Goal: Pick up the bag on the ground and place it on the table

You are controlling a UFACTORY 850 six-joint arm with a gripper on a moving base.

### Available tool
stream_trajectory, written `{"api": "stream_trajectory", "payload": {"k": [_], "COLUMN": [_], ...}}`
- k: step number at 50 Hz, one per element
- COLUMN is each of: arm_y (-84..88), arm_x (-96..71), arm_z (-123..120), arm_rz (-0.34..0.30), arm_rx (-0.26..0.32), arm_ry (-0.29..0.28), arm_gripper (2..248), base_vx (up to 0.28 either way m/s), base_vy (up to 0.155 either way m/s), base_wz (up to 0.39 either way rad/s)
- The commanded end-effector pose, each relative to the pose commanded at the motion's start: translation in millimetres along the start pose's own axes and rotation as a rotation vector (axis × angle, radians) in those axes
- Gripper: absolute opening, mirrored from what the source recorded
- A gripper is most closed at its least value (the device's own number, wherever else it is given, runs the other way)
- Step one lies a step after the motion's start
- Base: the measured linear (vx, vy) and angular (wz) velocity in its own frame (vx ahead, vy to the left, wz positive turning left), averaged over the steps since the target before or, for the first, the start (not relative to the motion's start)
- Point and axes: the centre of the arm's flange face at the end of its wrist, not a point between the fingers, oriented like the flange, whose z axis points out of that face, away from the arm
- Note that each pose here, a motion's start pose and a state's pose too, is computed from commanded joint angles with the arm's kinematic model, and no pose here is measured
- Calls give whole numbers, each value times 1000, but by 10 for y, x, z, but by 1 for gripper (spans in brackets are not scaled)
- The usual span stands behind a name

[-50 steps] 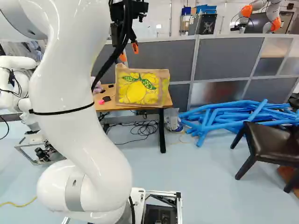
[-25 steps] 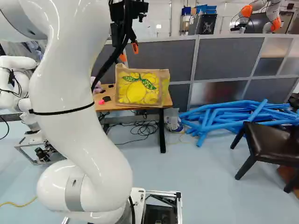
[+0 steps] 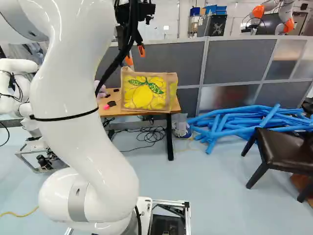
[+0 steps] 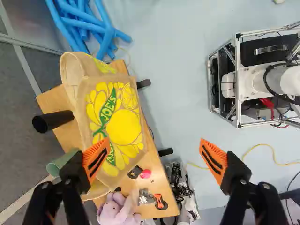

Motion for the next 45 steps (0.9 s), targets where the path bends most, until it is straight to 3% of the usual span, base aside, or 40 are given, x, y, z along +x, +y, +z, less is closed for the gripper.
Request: {"api": "stream_trajectory", "payload": {"k": [23,45], "arm_y": [-1,19], "arm_x": [-8,-17], "arm_z": [181,468], "arm_rz": [-77,-194], "arm_rx": [43,112], "arm_ry": [-18,-40], "arm_gripper": [247,247], "base_vx": [0,0], "base_vy": [0,0], "base_wz": [0,0]}}
